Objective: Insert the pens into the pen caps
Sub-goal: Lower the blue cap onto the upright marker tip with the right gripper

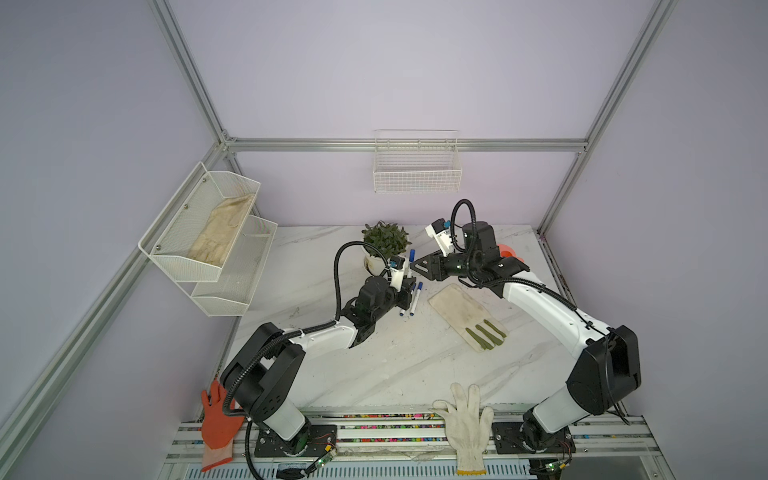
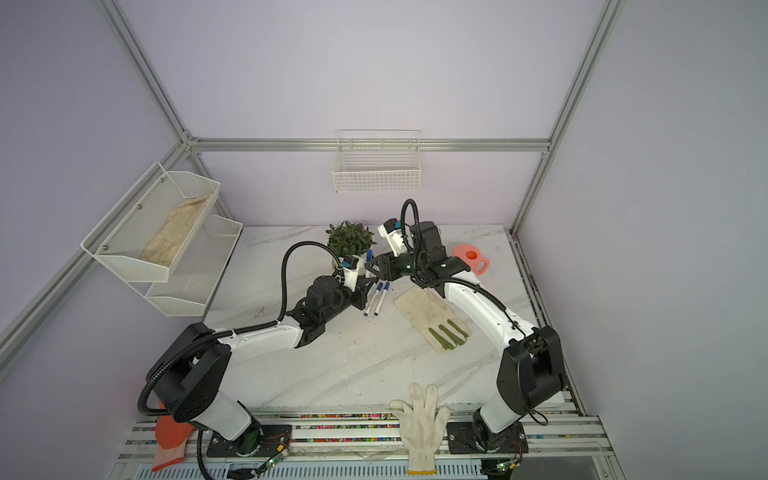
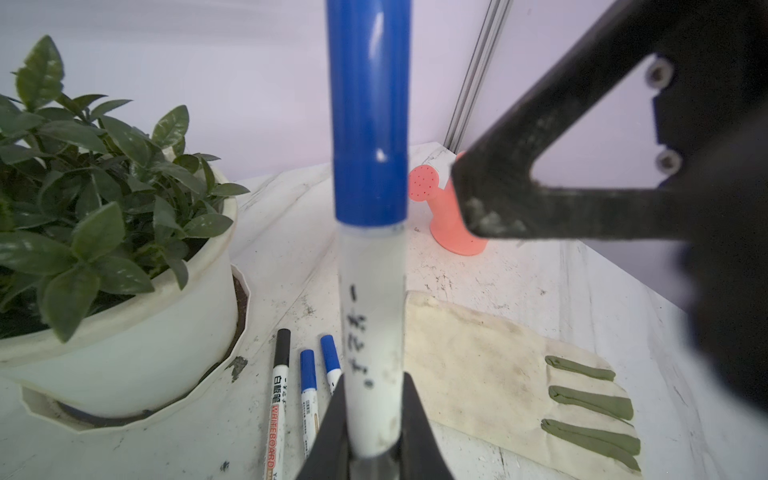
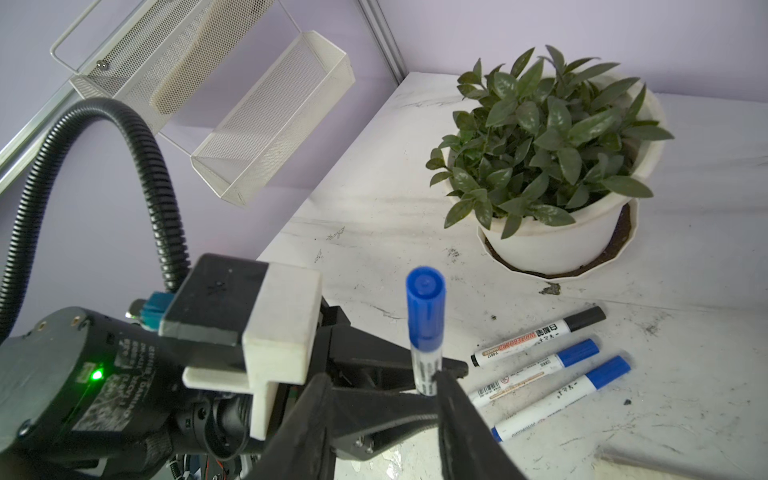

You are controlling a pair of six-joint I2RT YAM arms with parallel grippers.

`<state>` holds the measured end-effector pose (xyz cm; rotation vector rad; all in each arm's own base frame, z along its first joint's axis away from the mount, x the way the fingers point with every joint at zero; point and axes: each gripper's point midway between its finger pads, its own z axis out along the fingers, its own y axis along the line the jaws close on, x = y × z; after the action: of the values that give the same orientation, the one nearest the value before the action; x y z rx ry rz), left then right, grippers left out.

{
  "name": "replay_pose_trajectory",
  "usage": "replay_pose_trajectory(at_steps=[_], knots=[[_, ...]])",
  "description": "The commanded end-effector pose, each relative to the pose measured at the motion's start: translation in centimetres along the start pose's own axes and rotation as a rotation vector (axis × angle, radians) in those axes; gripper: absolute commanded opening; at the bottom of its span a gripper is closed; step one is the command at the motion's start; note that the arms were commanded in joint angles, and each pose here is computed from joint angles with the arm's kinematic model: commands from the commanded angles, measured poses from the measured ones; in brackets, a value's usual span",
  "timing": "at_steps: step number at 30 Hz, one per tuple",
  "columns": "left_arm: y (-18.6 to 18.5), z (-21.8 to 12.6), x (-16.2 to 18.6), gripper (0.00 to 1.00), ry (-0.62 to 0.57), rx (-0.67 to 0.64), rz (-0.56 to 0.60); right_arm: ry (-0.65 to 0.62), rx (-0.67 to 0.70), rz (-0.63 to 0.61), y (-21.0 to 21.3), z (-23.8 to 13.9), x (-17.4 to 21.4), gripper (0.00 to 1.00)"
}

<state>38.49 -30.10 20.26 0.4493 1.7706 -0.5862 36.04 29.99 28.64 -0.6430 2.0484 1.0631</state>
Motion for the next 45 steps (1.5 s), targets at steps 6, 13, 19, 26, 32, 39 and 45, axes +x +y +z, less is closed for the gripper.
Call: replay_pose_trajectory(at_steps=[6,13,19,26,32,39,45], knots=[[-2.5,-0.1,-2.4,0.00,-0.087,0.036,0.016,-0.131,0.126,-0.026,-0.7,-1.9,-3.8,0.46],[-3.3,-0.5,-2.3,0.00,-0.087,0.047,0.015,-0.102,0.153,-0.007,-2.2,-0.4,-3.5,0.42],[-3.3,-0.6,-2.5,0.00,-0.094,0.040,0.007,-0.063,0.099,0.029,-2.1,0.5,-2.0,0.29],[-3.3,-0.9,-3.9,0.00,-0.130,0.030,0.005,0.013,0.038,0.092,-2.2,1.4,1.7,0.04],[-2.3,-2.4,-8.8,0.00,-0.312,-0.009,-0.047,0.212,0.062,0.188,-4.7,3.4,8.4,0.00],[0.9,-5.1,-14.4,0.00,-0.511,0.078,-0.241,0.331,0.077,0.298,-6.2,4.2,11.8,0.00],[3.8,-6.6,-16.2,0.00,-0.610,0.113,-0.375,0.398,0.049,0.322,-6.3,3.6,13.0,0.00]])
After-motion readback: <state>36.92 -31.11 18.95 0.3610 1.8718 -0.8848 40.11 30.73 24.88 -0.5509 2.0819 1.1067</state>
